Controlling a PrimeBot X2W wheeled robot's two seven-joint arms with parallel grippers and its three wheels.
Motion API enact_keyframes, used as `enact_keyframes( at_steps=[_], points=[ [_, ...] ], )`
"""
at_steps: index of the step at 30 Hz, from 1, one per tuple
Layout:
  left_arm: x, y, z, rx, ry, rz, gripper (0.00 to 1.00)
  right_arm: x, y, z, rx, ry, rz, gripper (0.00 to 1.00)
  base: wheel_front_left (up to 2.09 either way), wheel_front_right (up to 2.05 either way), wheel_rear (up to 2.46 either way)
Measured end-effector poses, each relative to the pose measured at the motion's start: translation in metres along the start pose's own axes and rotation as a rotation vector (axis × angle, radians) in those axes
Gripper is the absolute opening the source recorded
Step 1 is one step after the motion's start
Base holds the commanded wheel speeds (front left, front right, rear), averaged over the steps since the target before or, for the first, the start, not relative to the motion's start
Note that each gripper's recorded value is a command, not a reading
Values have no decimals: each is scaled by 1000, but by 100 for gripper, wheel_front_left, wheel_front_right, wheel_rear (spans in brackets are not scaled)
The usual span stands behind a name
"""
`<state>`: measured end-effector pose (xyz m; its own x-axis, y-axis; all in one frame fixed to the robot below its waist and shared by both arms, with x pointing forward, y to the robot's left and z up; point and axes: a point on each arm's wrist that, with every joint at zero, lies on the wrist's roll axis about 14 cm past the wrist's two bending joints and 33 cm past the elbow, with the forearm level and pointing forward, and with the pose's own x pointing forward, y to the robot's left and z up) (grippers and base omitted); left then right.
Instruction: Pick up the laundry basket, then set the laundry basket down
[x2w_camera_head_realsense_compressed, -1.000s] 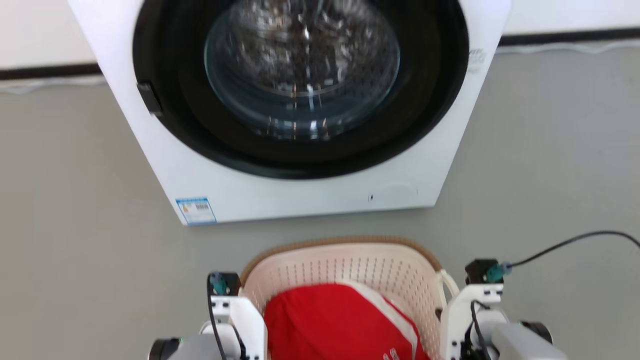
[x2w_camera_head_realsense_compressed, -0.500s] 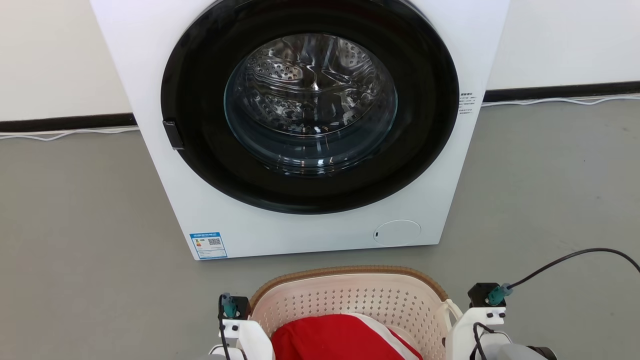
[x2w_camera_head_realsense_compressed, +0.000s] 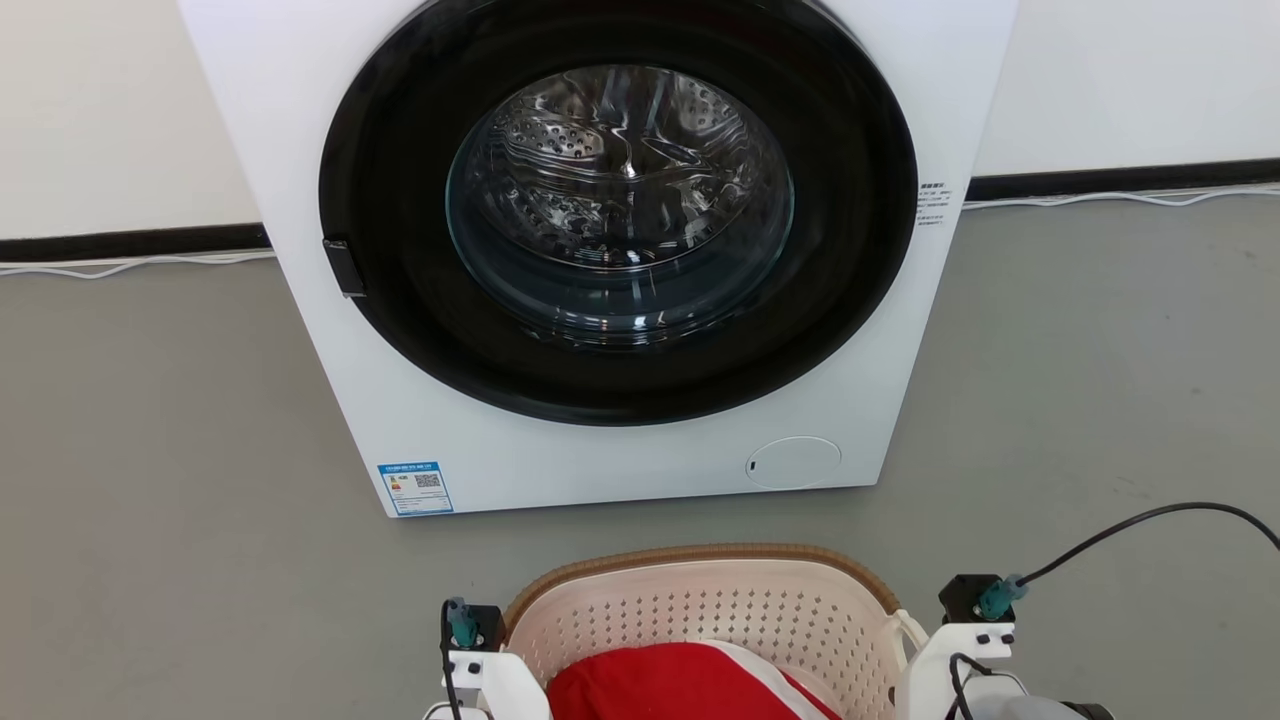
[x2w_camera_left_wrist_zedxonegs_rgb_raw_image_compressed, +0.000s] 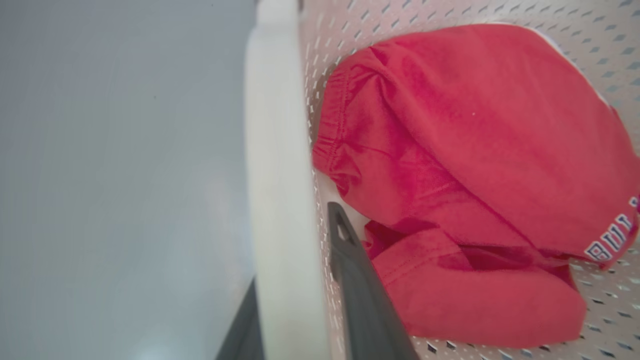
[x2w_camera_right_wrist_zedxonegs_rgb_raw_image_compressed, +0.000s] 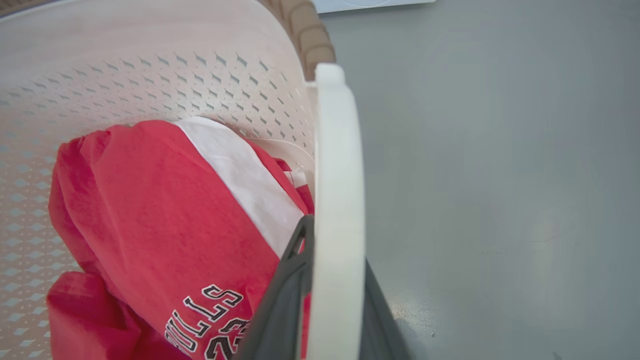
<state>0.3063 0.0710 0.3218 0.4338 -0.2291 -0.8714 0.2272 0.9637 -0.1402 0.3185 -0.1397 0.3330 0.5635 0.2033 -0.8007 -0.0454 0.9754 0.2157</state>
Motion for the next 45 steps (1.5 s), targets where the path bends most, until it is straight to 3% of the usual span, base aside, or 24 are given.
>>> enact_keyframes(
  at_steps=[45],
  points=[
    [14,2,-4,23,37,11,0,12,-3,-11,15,36,-1,0,0,0,0]
  ],
)
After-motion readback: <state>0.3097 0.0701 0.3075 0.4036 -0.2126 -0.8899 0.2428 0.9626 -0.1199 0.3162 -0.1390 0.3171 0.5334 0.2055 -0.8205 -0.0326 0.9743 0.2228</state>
